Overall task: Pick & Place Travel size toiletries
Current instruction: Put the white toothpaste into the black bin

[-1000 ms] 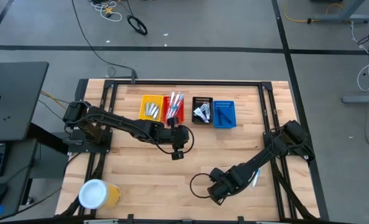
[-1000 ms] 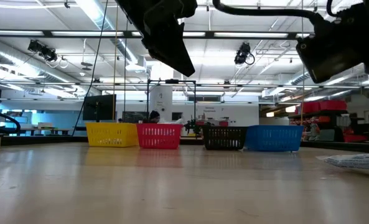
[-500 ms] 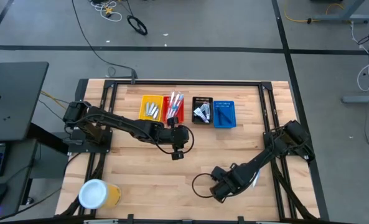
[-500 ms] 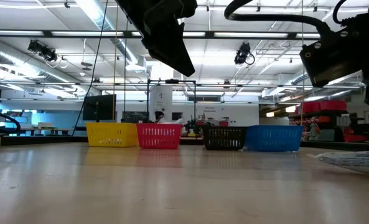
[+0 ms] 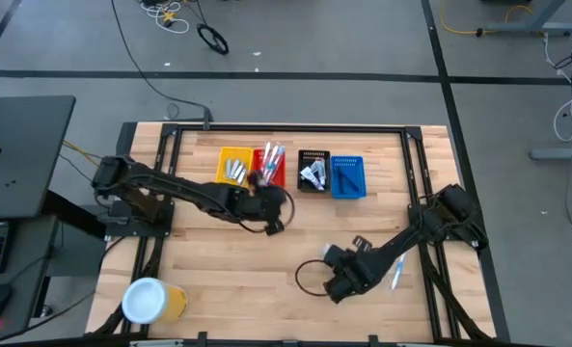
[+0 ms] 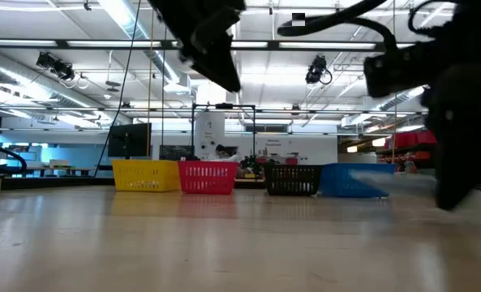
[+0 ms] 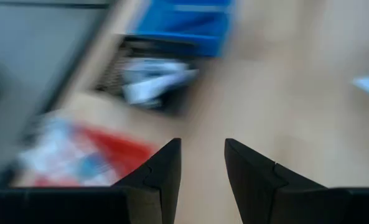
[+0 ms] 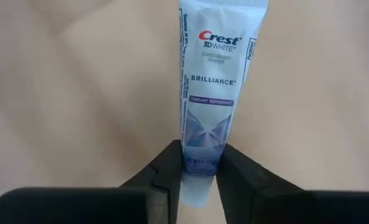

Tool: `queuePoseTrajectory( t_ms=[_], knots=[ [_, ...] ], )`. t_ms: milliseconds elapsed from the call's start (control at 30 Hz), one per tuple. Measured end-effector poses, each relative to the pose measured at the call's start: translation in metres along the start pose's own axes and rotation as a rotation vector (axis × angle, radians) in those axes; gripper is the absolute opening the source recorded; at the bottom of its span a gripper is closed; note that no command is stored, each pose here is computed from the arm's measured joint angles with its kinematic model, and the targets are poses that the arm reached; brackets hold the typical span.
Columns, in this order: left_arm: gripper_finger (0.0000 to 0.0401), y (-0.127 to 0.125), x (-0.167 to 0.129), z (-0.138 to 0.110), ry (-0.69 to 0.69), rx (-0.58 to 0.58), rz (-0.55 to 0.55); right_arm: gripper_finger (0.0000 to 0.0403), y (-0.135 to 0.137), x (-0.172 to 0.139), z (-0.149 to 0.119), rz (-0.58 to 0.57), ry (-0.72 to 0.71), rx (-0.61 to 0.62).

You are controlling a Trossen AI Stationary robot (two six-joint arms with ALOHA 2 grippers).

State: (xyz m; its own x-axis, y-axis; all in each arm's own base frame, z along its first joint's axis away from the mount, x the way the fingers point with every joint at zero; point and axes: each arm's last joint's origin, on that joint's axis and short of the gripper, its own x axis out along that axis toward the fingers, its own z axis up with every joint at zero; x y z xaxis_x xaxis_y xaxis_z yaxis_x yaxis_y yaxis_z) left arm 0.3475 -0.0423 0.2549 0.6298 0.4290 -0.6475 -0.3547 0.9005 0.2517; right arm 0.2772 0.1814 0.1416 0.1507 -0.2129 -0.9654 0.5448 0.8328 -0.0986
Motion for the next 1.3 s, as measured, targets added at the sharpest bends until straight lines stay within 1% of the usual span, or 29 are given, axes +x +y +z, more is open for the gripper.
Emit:
queuePoseTrajectory(
  t_ms=[67,133,200,300,367,467,600,667,733,800,933,1067,1133,1300],
  knots=[
    [0.0132,0.010,-0.011,0.000,-0.007,-0.051,0.111,0.0086,-0.007,-0.005,0.008,-0.085,-0.065,-0.034],
    [0.0132,0.018,-0.021,0.000,-0.005,-0.084,0.138,0.0086,-0.017,-0.009,0.019,-0.195,-0.145,-0.087],
    [0.0132,0.022,-0.031,0.000,-0.005,-0.133,0.126,0.0086,-0.029,-0.010,0.033,-0.325,-0.252,-0.123],
    [0.0131,0.022,-0.040,0.001,-0.017,-0.204,0.087,0.0086,-0.046,-0.008,0.060,-0.471,-0.401,-0.147],
    [0.0131,0.019,-0.042,0.001,-0.020,-0.212,0.078,0.0087,-0.059,-0.003,0.080,-0.543,-0.433,-0.139],
    [0.0131,0.016,-0.044,0.000,-0.020,-0.204,0.068,0.0089,-0.087,0.008,0.112,-0.600,-0.397,-0.077],
    [0.0131,0.012,-0.046,-0.001,-0.023,-0.228,0.060,0.0090,-0.129,0.026,0.145,-0.589,-0.290,0.060],
    [0.0131,0.011,-0.047,-0.001,-0.024,-0.230,0.056,0.0091,-0.147,0.034,0.157,-0.524,-0.213,0.109],
    [0.0131,0.011,-0.047,-0.002,-0.024,-0.229,0.054,0.0091,-0.161,0.039,0.166,-0.457,-0.147,0.119],
    [0.0131,0.011,-0.047,-0.002,-0.024,-0.231,0.054,0.0091,-0.171,0.043,0.175,-0.401,-0.130,0.111],
    [0.0131,0.011,-0.047,-0.002,-0.025,-0.232,0.056,0.0092,-0.179,0.046,0.187,-0.368,-0.168,0.075],
    [0.0132,0.011,-0.047,-0.002,-0.025,-0.231,0.057,0.0092,-0.180,0.044,0.189,-0.359,-0.169,0.014],
    [0.0132,0.011,-0.047,-0.002,-0.024,-0.218,0.057,0.0095,-0.180,0.040,0.190,-0.348,-0.168,-0.017],
    [0.0132,0.011,-0.047,-0.002,-0.023,-0.197,0.058,0.0113,-0.175,0.019,0.194,-0.324,-0.230,-0.078]
  ],
)
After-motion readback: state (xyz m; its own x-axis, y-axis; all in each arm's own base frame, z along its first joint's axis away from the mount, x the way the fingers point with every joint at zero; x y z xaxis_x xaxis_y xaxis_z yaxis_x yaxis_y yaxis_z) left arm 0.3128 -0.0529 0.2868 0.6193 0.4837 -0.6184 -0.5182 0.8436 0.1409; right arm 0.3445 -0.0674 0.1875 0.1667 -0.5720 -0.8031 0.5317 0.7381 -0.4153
